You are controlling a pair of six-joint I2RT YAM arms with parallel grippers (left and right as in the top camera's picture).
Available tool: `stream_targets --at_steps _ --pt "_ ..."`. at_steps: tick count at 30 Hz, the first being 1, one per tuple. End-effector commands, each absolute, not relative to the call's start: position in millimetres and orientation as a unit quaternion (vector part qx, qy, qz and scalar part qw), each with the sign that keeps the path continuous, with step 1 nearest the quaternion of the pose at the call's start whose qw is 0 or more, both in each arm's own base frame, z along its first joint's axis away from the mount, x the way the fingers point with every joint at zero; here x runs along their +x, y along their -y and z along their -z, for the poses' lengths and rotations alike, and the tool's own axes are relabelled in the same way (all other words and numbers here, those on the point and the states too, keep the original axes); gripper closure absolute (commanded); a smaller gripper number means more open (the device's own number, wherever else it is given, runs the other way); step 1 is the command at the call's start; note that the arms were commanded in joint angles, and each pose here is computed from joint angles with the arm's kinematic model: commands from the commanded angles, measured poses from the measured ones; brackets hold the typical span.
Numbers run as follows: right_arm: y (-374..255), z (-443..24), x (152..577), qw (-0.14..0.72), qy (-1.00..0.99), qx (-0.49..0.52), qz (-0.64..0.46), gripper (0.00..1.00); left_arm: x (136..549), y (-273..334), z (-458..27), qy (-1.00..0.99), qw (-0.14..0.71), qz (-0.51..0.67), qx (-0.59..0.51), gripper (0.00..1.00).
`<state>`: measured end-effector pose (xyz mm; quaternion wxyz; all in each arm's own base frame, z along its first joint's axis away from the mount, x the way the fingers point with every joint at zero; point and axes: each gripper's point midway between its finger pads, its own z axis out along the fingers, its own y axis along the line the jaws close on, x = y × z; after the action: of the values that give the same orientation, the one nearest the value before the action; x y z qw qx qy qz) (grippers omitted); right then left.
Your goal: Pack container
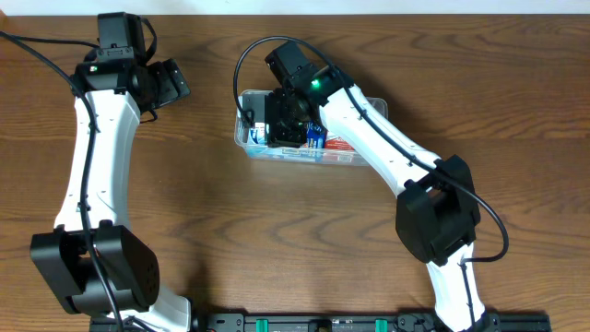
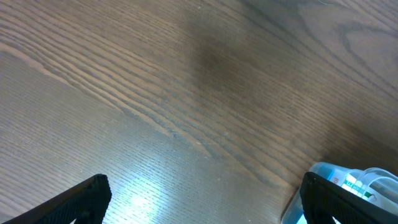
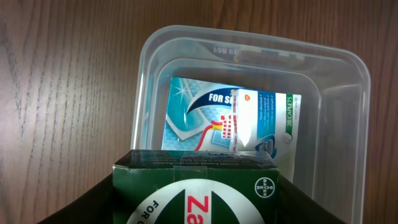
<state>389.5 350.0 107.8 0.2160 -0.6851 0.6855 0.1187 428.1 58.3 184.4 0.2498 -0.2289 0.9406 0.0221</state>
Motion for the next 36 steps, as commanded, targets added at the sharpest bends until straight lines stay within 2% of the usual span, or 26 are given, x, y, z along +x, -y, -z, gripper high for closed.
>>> stream_targets --at_steps 1,11,20,31,36 --pt "-350 -117 405 0.233 -0.7 -0.663 -0.123 0.47 429 -60 -184 -0.94 0.249 -0.025 -0.232 0.02" --pt "-326 -118 426 0.239 -0.719 -0.642 -0.12 0.49 429 -60 -184 -0.94 0.249 -0.025 -0.232 0.02" --pt "-336 -115 411 0.226 -0.71 -0.65 -0.146 0.49 429 -60 -184 -0.94 0.249 -0.025 -0.232 0.02" --pt "-347 -59 388 0.156 -0.71 -0.67 -0.149 0.52 429 -60 -184 -0.94 0.249 -0.025 -0.232 0.02" --pt "-348 -56 389 0.156 -0.709 -0.672 -0.146 0.54 429 -60 -184 -0.94 0.249 -0.025 -0.232 0.02"
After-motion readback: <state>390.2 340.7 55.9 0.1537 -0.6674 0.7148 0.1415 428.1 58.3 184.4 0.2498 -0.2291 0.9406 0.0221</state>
